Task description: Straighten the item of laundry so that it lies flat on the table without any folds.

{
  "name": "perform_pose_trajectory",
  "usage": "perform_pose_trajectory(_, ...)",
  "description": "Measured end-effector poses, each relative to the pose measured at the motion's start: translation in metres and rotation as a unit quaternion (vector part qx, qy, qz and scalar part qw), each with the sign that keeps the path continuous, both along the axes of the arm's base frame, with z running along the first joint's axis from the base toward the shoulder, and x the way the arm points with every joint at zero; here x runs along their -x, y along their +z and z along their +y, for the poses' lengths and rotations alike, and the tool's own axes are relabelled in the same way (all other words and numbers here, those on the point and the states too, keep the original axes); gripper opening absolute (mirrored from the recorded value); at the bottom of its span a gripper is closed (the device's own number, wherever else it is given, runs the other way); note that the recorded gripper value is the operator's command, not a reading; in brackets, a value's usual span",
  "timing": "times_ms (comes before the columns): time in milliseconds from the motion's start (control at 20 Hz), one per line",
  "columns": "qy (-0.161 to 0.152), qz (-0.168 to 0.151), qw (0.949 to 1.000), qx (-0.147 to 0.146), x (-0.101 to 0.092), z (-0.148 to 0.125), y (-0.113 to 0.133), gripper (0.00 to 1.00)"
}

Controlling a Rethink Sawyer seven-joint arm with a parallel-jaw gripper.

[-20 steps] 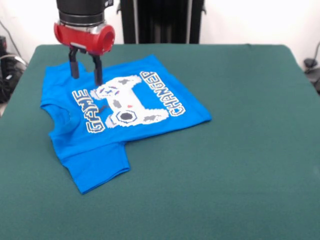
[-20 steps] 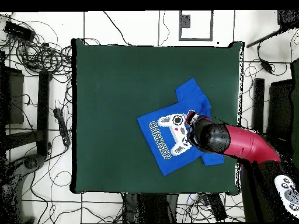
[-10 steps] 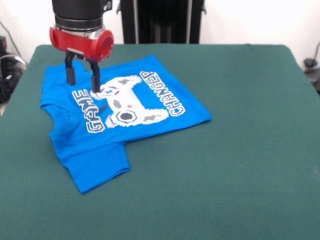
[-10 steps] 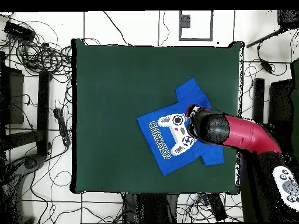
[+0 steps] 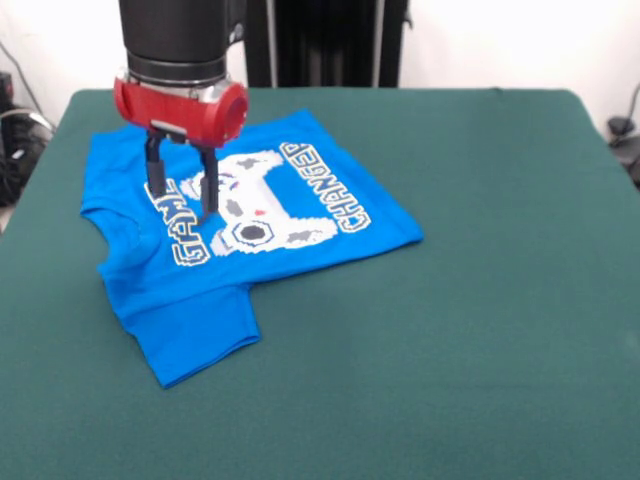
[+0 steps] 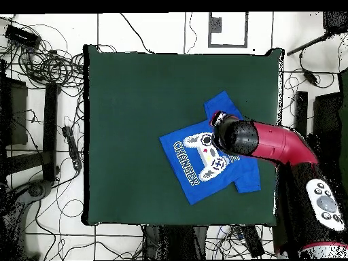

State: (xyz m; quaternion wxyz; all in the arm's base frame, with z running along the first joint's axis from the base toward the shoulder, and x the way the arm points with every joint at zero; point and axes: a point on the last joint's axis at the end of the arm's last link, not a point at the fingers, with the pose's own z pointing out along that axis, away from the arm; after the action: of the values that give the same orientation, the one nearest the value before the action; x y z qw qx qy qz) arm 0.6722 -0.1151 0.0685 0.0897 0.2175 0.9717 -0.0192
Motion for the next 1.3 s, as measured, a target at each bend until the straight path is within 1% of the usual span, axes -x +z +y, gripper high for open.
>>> perform_pose_trajectory(700,-0.003,-0.009,1.0000,-0.002,-0.024,-0.002,-0.019,1.00)
perform_pose_trajectory(1000,0.004,-0.015,0.9999,-0.003,-0.038,0.012,-0.027,1.00)
perform_pose_trajectory(1300,0.002,-0.016,0.9998,-0.011,-0.049,0.024,-0.032,1.00)
